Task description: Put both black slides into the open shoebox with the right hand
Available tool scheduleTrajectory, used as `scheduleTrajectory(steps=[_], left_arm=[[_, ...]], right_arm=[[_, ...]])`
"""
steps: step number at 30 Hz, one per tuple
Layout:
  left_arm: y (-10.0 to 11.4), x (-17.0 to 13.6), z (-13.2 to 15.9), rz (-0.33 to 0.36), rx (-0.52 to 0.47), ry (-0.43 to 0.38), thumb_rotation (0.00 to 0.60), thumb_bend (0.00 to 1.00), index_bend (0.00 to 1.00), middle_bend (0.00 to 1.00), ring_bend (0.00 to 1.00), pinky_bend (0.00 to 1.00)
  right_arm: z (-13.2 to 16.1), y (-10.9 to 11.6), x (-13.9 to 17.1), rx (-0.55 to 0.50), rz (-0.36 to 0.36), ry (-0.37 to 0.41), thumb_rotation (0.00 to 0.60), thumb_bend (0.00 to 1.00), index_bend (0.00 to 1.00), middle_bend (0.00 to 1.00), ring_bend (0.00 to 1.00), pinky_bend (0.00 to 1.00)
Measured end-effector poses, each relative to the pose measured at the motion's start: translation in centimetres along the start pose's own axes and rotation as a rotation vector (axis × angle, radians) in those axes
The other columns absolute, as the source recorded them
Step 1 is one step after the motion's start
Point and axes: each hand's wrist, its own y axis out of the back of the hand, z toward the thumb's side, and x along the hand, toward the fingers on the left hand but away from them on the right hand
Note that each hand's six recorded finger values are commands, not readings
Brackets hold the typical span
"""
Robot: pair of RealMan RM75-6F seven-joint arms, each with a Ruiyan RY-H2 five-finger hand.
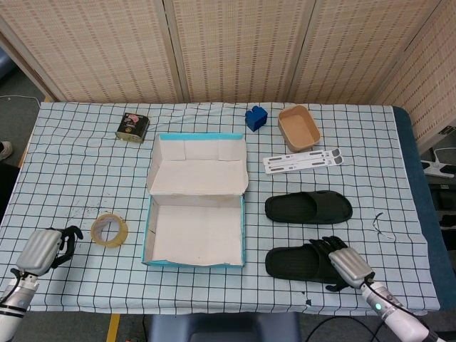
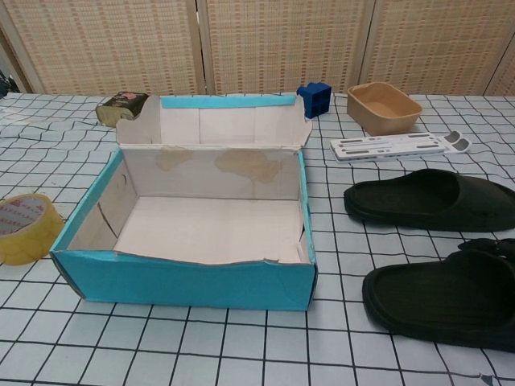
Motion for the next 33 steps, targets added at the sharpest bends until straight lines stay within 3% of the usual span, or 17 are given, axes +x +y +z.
scheduleTrajectory(steps=[4, 8, 11, 17, 21, 28, 33], left_arm=[[0.0, 0.0, 0.0, 0.000, -0.002, -0.001, 0.600, 0.73, 0.46, 0.59, 0.64, 0.57], [0.0, 0.0, 0.1, 0.000, -0.002, -0.002, 0.600, 0.73, 0.46, 0.59, 0.64, 0.57], [0.0, 0.0, 0.1, 0.000, -0.003, -0.002, 0.600, 0.73, 0.46, 0.59, 0.64, 0.57], [0.1, 0.0, 0.1, 0.000, -0.010, -0.001, 0.600, 0.73, 0.46, 0.59, 0.64, 0.57], [0.2, 0.0, 0.1, 0.000, -0.012, -0.003, 0.600, 0.73, 0.46, 0.59, 0.64, 0.57], [0.1, -0.1, 0.2, -0.004, -0.012, -0.007, 0.600, 0.73, 0.46, 0.59, 0.64, 0.57], [0.1, -0.1, 0.2, -0.008, -0.012, -0.004, 0.600, 0.73, 0.46, 0.59, 0.64, 0.57]], right_arm=[[0.0, 0.3, -0.1, 0.004, -0.064, -0.011, 0.600, 0.00, 0.31, 0.27, 0.11, 0.02], [-0.1, 0.8, 0.0, 0.006, -0.135, -0.020, 0.600, 0.00, 0.50, 0.42, 0.26, 0.13], [-0.2, 1.2, 0.2, 0.005, -0.190, -0.025, 0.600, 0.00, 0.55, 0.47, 0.31, 0.17], [-0.2, 2.4, 1.2, 0.006, -0.256, -0.031, 0.600, 0.00, 0.56, 0.47, 0.31, 0.18], [0.1, 4.3, 2.5, 0.041, -0.320, -0.044, 0.600, 0.00, 0.57, 0.48, 0.32, 0.18], [2.5, 9.3, 5.2, 0.136, -0.498, -0.094, 0.600, 0.00, 0.58, 0.49, 0.32, 0.20], [5.6, 12.4, 5.7, 0.122, -0.537, -0.063, 0.600, 0.00, 0.58, 0.49, 0.32, 0.20]])
